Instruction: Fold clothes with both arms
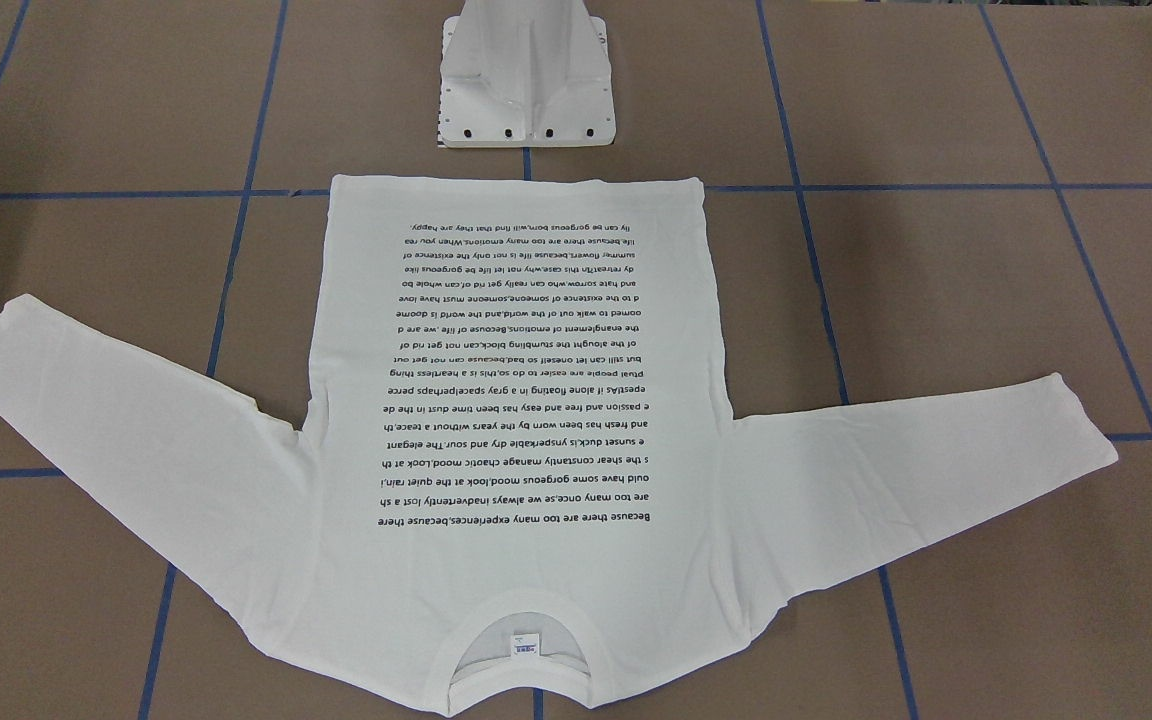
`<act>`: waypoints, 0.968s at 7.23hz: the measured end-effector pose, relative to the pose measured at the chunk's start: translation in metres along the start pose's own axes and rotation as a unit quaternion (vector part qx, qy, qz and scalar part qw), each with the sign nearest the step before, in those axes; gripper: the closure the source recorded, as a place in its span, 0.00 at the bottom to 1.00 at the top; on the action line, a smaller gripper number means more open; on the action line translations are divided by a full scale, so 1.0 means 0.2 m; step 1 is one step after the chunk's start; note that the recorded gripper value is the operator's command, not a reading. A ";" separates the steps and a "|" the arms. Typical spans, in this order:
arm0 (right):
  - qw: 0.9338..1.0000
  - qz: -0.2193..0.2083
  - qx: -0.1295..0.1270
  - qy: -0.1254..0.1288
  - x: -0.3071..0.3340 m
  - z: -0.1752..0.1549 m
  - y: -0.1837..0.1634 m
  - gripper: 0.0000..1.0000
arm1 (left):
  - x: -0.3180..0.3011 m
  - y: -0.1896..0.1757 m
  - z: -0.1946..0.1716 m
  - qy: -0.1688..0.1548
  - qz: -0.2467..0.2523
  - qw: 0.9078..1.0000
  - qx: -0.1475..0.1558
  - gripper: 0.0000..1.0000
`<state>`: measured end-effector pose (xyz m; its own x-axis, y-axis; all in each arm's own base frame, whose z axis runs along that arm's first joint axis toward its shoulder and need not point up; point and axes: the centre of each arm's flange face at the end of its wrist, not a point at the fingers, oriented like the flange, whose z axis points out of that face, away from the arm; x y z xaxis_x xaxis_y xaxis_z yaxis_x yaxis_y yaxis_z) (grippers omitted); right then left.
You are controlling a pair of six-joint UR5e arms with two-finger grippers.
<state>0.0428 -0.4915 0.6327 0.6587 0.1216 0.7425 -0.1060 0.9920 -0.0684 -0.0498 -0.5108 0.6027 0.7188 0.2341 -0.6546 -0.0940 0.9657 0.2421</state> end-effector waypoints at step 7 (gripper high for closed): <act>0.998 -0.055 0.032 0.007 -0.27 0.30 0.02 0.00 | 0.04 -0.08 0.07 0.014 0.088 0.993 0.076 0.00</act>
<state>-0.0379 -0.4965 0.6314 0.6795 0.0133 0.7336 -0.0801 0.9952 0.0562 -0.0327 -0.5255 0.6044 0.6811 0.4036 -0.6109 -0.1104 0.8814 0.4592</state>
